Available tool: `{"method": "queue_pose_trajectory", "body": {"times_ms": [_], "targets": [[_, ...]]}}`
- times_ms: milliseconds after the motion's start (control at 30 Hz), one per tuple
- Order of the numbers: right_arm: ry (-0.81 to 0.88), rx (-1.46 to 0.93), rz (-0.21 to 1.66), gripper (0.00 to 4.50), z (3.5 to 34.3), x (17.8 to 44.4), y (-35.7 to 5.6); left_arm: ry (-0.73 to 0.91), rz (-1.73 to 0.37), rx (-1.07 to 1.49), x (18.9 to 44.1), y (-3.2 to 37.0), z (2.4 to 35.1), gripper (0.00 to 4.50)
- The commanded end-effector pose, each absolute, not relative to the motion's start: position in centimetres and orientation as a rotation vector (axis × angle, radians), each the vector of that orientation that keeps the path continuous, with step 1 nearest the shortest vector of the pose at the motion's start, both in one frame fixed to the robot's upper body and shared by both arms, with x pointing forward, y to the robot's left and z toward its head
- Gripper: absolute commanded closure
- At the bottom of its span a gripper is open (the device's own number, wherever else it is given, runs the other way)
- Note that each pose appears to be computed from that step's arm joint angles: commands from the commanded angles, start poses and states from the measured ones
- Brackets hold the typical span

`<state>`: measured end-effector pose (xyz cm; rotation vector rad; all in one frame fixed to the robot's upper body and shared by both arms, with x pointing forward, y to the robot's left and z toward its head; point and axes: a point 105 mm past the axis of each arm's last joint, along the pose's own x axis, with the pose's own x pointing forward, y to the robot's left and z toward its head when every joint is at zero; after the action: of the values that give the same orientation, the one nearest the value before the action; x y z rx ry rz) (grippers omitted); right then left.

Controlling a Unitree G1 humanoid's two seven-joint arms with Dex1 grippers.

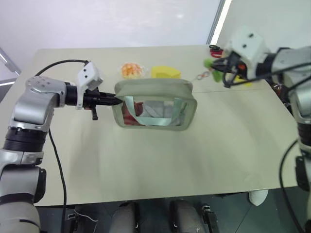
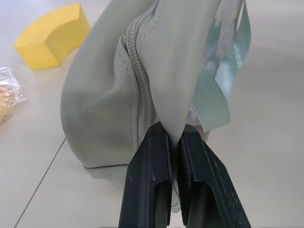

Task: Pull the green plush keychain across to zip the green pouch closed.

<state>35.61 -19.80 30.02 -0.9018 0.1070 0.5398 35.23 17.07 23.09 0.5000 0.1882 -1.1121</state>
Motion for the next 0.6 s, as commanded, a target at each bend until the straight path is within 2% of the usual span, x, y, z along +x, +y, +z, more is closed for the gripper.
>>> {"method": "queue_pose_trajectory", "body": {"times_ms": [33, 133, 233, 367, 467, 600], "targets": [[0.149, -1.042, 0.381, 4.46, 29.6, 35.1, -23.3, 0.163, -1.094, 0.522, 35.2, 17.5, 24.1, 4.5], [0.234, -0.991, 0.405, 4.46, 25.1, 35.1, -23.7, 0.165, -1.097, 0.519, 35.1, 17.5, 24.0, 4.5], [0.28, -0.828, 0.476, 4.46, 20.2, 35.2, -21.9, 0.167, -1.098, 0.514, 35.1, 17.3, 23.8, 4.5], [0.32, -0.738, 0.527, 4.46, 15.7, 35.4, -19.6, 0.17, -1.101, 0.513, 35.0, 17.2, 23.7, 4.5], [0.336, -0.704, 0.568, 4.46, 13.7, 35.3, -18.0, 0.17, -1.102, 0.515, 34.9, 17.2, 23.8, 4.5], [0.36, -0.778, 0.605, 4.46, 12.3, 34.9, -17.6, 0.17, -1.1, 0.517, 34.9, 17.2, 23.8, 4.5]]}}
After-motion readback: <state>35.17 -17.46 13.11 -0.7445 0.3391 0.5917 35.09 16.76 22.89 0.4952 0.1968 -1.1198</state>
